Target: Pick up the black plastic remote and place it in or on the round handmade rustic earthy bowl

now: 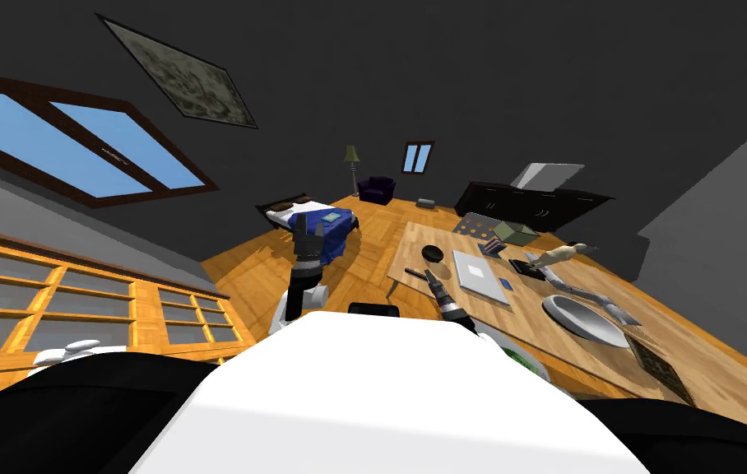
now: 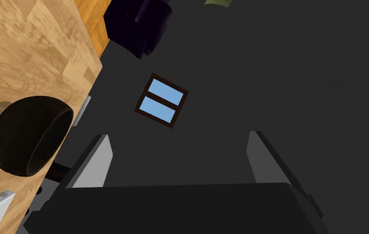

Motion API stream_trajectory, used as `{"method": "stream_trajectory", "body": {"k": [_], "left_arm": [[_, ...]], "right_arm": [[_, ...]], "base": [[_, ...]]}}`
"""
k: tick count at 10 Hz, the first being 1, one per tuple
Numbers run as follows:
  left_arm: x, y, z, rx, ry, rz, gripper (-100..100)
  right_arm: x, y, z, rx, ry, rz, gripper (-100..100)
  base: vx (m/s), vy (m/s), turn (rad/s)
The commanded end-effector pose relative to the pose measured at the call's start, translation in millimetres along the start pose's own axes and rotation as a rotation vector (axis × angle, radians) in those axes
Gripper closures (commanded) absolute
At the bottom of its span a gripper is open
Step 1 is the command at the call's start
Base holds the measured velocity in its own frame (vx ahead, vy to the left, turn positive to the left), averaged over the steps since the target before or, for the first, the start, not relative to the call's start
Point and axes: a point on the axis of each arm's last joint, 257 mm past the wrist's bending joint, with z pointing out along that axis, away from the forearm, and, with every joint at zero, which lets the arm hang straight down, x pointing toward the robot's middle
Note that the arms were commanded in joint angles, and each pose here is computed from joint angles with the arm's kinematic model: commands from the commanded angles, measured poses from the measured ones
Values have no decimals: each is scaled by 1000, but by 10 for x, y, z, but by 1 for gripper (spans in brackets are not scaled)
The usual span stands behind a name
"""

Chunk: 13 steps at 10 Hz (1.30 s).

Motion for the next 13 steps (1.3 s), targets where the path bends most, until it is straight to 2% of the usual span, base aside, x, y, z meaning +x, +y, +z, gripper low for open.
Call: {"method": "stream_trajectory", "body": {"k": [1,2,3,4,6,7,8,9,10,11,12,13], "left_arm": [[0,0,0,0,0,0,0],[0,0,0,0,0,0,0],[0,0,0,0,0,0,0],[1,0,0,0,0,0,0],[0,0,0,0,0,0,0],[1,0,0,0,0,0,0],[0,0,0,0,0,0,0],[0,0,0,0,0,0,0],[0,0,0,0,0,0,0],[0,0,0,0,0,0,0],[0,0,0,0,0,0,0],[0,0,0,0,0,0,0]], "right_arm": [[134,-322,-214,73,62,-30,-100],[120,-332,-224,74,74,-43,-100],[236,-607,-433,137,130,-71,-100],[227,-637,-451,143,137,-79,-100],[401,-1141,-950,263,257,-145,-100],[385,-1200,-990,276,264,-153,-100],[448,-1369,-1233,319,324,-187,-100],[427,-1503,-1333,352,331,-193,-100],[451,-1756,-1680,420,396,-231,-100],[500,-1913,-1970,467,451,-257,-100],[446,-1988,-2049,487,463,-271,-100],[446,-1988,-2049,487,463,-271,-100]], "base": [[6,54,208],[9,43,170],[9,59,341],[10,46,143],[14,74,365],[30,57,175],[23,68,362],[24,36,144],[26,53,298],[28,65,432],[34,46,211],[21,21,3]]}}
